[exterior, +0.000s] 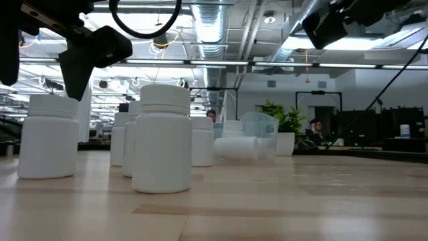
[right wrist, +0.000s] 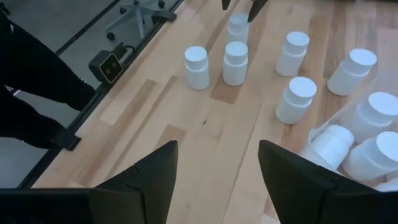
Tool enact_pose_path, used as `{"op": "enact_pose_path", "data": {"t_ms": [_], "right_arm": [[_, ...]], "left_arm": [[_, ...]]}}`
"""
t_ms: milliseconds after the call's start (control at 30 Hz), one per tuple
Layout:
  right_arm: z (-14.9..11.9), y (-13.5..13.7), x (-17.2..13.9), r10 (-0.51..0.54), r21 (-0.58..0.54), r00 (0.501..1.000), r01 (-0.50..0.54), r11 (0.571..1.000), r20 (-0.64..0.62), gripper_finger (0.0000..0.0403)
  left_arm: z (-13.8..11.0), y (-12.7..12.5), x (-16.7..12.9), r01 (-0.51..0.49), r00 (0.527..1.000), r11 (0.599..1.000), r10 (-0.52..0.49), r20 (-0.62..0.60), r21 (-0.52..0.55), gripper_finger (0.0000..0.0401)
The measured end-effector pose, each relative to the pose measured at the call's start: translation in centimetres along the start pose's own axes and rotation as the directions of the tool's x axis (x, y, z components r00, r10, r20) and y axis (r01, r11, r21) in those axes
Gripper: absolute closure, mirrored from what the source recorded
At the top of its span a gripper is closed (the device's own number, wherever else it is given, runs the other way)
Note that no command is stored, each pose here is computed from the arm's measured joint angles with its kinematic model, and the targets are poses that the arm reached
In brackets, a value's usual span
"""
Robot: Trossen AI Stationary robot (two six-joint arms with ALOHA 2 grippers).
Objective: Pick and place pill bottles into a basket
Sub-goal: Put the pill bottle into the bin
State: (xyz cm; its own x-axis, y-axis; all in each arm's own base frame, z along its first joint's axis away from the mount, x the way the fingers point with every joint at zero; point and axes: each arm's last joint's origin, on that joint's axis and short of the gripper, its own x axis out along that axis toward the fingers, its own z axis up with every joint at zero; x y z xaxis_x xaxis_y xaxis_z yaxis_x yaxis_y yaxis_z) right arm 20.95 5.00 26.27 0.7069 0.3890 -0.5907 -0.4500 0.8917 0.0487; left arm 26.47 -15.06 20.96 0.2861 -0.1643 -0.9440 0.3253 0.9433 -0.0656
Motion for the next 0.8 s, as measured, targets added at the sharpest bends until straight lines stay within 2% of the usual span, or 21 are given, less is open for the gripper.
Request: {"op": "enact_pose_path", "data": {"t_ms": [200, 800], "right_arm": [[0.06, -0.07, 0.26, -0.001, 0.003, 1.000, 0.001, 1.000, 0.003, 0.0184], [0.06, -0.10, 0.25, -0.007, 0.016, 1.000, 0.007, 1.000, 0.002, 0.0184]], "left_arm": [[0.02, 0.11, 0.00, -0.029, 1.000, 0.999, 0.029, 0.006, 0.025, 0.0150], [0.02, 0.14, -0.01, -0.033, 0.999, 0.999, 0.033, 0.007, 0.033, 0.0150]]}}
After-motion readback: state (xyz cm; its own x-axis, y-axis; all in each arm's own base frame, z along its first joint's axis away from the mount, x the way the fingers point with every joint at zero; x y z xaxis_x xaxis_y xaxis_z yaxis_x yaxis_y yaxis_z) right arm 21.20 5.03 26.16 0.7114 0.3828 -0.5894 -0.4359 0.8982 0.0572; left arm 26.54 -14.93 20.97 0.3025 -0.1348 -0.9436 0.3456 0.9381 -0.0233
